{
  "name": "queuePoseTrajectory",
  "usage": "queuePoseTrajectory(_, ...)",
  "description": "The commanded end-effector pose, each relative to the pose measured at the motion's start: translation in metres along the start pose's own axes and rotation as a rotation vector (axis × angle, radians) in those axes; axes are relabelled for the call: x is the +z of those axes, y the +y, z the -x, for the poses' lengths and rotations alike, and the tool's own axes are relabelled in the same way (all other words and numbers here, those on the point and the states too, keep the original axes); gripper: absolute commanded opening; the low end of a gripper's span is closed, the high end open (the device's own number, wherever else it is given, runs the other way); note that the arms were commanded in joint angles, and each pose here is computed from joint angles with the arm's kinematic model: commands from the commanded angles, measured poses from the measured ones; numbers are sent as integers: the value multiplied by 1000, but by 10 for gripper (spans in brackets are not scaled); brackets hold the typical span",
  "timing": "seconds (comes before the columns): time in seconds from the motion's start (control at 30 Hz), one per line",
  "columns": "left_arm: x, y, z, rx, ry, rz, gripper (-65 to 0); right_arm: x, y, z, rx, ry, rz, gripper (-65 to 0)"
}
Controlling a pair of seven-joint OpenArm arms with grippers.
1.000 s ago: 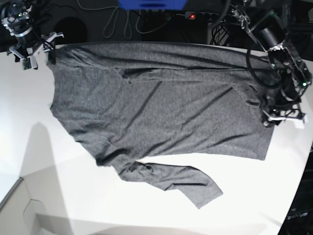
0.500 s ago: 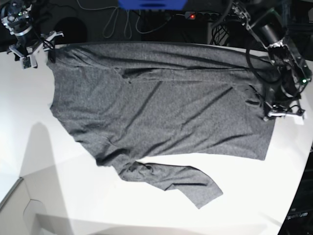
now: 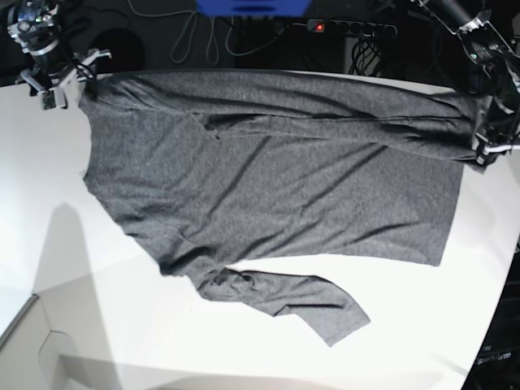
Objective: Layout the t-shirt on the table in an organized manner, then fold the t-shirt properly
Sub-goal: 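Lower the shirt edge with both grippers and release it on the table, then move both grippers down along the shirt sides toward the hem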
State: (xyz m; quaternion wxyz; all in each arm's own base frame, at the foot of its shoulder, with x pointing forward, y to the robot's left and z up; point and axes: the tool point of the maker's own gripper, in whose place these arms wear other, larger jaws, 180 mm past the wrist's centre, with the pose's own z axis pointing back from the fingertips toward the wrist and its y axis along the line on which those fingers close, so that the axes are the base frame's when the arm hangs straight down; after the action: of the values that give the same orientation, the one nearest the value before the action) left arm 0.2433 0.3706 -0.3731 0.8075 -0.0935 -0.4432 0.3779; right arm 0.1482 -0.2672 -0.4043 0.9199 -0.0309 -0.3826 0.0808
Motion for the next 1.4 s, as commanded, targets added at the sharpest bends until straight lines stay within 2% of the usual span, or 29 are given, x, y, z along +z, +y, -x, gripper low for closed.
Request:
queuePoseTrajectory(0.0,6,0,-16,-16,-49,10,-646,3,-5,-11,12,-39,9,-270)
queuePoseTrajectory(0.33,20,27,-2,-15,-17,-50,-630,3,-4,-12,14,-41,6,-270)
queuePoseTrajectory(0.37,20,28,-1,-12,-15,-56,-606,3,-4,-12,14,-41,6,-270)
queuePoseTrajectory(0.5,21,26,-1,-19,-16,-49,-413,3,-4,-12,14,-41,6,-270)
queuePoseTrajectory(0.53,21,25,1,-15,-15,-48,-388,2,-4,-12,14,-42,7,-270)
queuePoseTrajectory(0.7,19,21,-2,-9,-24,-37,-370,4,-7,-22,19,-68,17,-270)
queuePoseTrajectory(0.93,13,-16,-36,80,-113,120,-370,7,-7,-80,79,-209,43,-267)
queuePoseTrajectory(1.1,-5,-68,-67,54,-159,239,-368,-12,-18,-135,64,-333,72,-265)
queuePoseTrajectory(1.23,-35,-112,-80,-25,-141,270,-367,-40,-29,-177,37,-325,84,-265)
queuePoseTrajectory(1.37,-77,-138,-84,-98,-79,214,-366,-71,-31,-206,90,-245,78,-265)
